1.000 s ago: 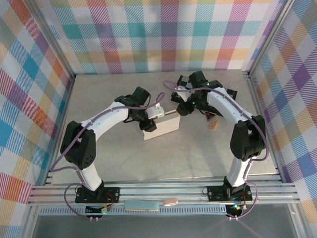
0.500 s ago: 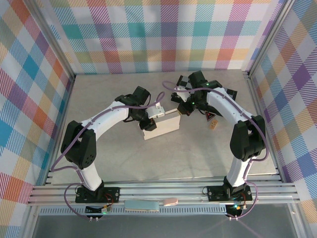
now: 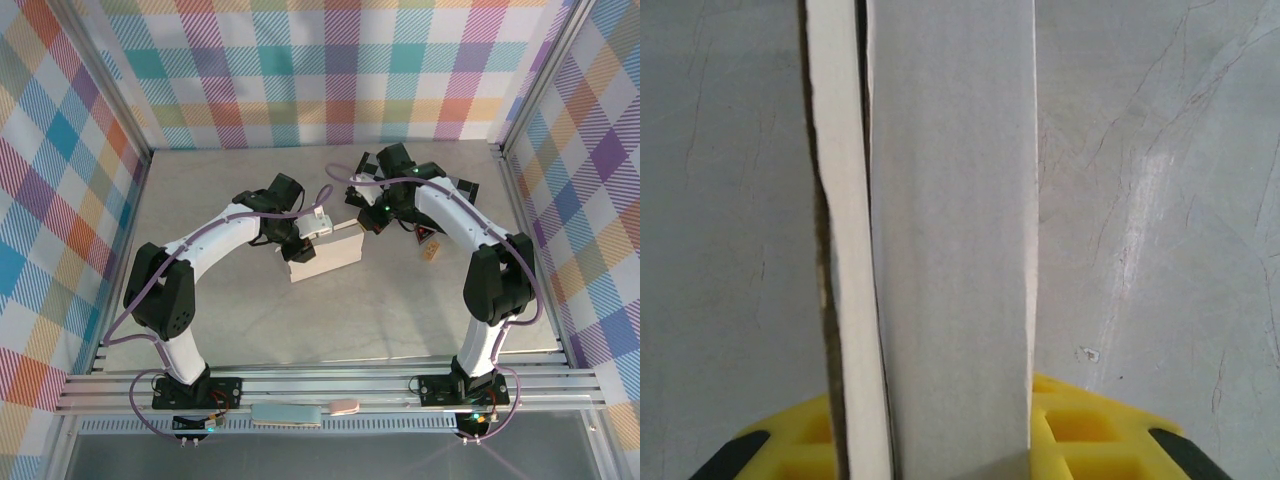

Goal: Fold the paper box

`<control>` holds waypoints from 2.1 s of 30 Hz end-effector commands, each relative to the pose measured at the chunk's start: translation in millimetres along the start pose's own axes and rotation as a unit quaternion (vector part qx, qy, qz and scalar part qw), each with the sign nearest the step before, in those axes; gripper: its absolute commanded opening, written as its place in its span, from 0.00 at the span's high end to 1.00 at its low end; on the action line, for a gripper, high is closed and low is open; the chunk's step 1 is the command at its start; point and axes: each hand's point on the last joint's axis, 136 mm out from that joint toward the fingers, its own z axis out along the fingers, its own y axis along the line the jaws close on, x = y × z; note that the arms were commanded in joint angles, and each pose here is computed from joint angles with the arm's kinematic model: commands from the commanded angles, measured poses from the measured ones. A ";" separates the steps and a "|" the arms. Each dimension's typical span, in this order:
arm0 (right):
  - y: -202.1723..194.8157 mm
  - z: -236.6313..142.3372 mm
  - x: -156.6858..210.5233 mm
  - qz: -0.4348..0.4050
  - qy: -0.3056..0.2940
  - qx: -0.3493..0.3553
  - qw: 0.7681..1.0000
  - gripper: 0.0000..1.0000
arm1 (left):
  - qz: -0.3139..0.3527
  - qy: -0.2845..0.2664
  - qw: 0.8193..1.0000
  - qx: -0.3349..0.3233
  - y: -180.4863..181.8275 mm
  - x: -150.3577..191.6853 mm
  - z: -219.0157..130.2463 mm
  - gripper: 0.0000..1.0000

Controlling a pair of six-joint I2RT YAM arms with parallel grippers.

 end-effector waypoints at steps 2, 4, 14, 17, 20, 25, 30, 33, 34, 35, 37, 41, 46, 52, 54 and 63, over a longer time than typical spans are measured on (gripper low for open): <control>7.1 -15.3 -10.7 0.038 -0.008 0.001 0.999 1.00 | -0.007 -0.006 1.000 -0.005 4.4 -8.6 -3.7 0.73; 7.2 -16.3 -11.2 0.053 -0.005 0.006 0.999 1.00 | -0.010 0.000 1.000 -0.009 4.6 -7.8 -1.3 0.71; 17.3 -18.4 -10.0 0.124 0.020 -0.007 0.992 1.00 | -0.015 0.008 1.000 -0.024 6.4 -9.4 2.1 0.71; 19.9 -17.7 -8.7 0.139 0.023 -0.013 0.990 1.00 | -0.017 0.009 1.000 -0.025 6.5 -10.0 1.8 0.71; 21.5 -16.6 -7.5 0.147 0.031 -0.015 0.989 1.00 | -0.021 0.007 0.999 -0.027 6.8 -11.5 1.2 0.72; 21.1 -11.8 -2.9 0.149 0.031 -0.004 0.988 1.00 | -0.024 0.008 0.999 -0.027 6.5 -11.6 0.9 0.72; 22.4 -6.3 3.3 0.164 0.019 -0.002 0.986 1.00 | -0.032 0.010 0.999 -0.027 6.9 -11.3 1.4 0.72; 22.6 -1.2 9.5 0.158 0.000 0.002 0.987 1.00 | -0.037 0.014 0.999 -0.025 6.6 -9.9 2.8 0.72; 22.7 0.5 11.8 0.156 -0.004 0.003 0.988 1.00 | -0.038 0.014 0.999 -0.025 6.8 -9.9 3.0 0.72; 23.0 3.1 14.0 0.155 -0.007 0.002 0.988 1.00 | -0.040 0.016 0.999 -0.024 6.8 -9.1 3.8 0.72; 24.3 4.9 15.4 0.154 -0.021 0.001 0.988 1.00 | -0.044 0.017 0.999 -0.025 7.6 -8.9 4.5 0.72; 27.9 9.8 20.6 0.150 -0.059 -0.002 0.987 1.00 | -0.048 0.020 0.998 -0.027 8.6 -8.1 5.5 0.73; 29.5 14.8 29.1 0.130 -0.084 0.004 0.988 1.00 | -0.054 0.024 0.998 -0.036 12.9 -7.9 5.6 0.72; 30.5 19.6 35.6 0.121 -0.081 0.008 0.989 1.00 | -0.074 -0.020 0.996 -0.051 18.4 -27.2 -3.6 0.62; 31.3 20.2 34.8 0.120 -0.081 0.008 0.989 1.00 | -0.079 -0.036 0.995 -0.055 18.6 -35.6 -6.3 0.59; 33.6 21.8 32.2 0.113 -0.084 0.007 0.990 1.00 | -0.027 -0.063 0.994 -0.080 8.3 -65.9 3.8 0.56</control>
